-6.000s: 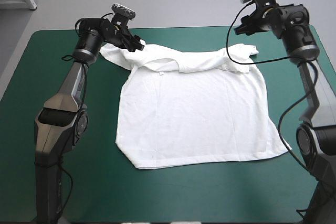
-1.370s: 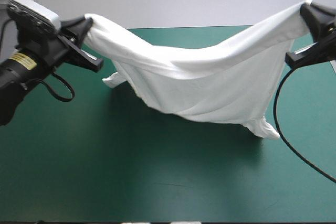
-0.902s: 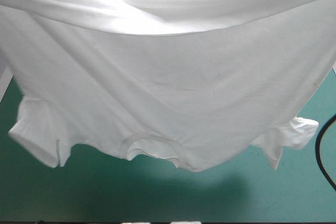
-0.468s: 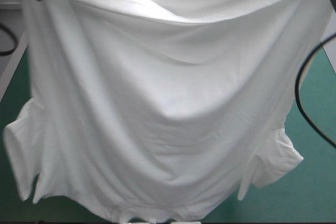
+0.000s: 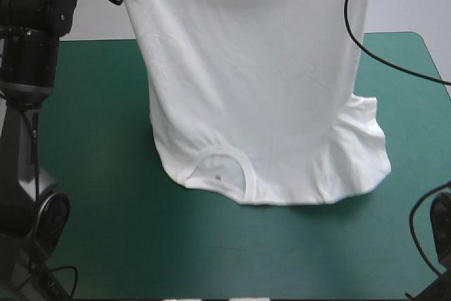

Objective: Fold the cloth

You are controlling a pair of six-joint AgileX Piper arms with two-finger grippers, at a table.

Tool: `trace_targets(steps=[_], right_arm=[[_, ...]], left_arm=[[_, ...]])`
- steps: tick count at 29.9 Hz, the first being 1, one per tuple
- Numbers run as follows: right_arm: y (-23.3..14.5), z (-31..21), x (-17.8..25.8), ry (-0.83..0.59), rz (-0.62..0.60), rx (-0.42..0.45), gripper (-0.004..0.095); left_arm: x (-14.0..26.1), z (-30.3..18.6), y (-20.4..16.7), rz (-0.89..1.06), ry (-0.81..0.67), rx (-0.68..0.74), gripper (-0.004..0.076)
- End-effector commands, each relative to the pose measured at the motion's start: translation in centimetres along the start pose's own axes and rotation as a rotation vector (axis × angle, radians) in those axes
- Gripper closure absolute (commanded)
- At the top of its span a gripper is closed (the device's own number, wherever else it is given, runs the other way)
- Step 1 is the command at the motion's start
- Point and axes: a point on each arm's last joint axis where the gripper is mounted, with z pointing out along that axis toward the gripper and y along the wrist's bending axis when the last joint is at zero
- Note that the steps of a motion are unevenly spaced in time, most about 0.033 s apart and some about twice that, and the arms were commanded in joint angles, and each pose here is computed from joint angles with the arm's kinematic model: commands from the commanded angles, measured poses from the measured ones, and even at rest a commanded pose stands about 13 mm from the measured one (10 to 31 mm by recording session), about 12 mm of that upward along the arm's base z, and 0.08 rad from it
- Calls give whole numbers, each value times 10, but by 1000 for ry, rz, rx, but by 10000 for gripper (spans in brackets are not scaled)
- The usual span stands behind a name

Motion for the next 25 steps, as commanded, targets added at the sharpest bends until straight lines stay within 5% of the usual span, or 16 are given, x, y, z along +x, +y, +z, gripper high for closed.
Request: trace_targets(steps=[1, 5, 10, 20, 25], right_arm=[[-2, -15, -43, -201, -28, 35, 922], [0, -25, -61, -267, -61, 42, 922], [3, -23, -54, -185, -74, 5, 922], [9, 35, 90, 446, 121, -214, 919], [21, 18, 141, 630, 157, -253, 919]], left_arm=[[-37, -21, 43, -79, -234, -131, 704], [-47, -32, 57, -80, -263, -144, 704], [-41, -32, 53, -111, -183, -90, 705], [88, 21, -12, -191, 413, 164, 705], [133, 3, -36, -189, 554, 225, 705]])
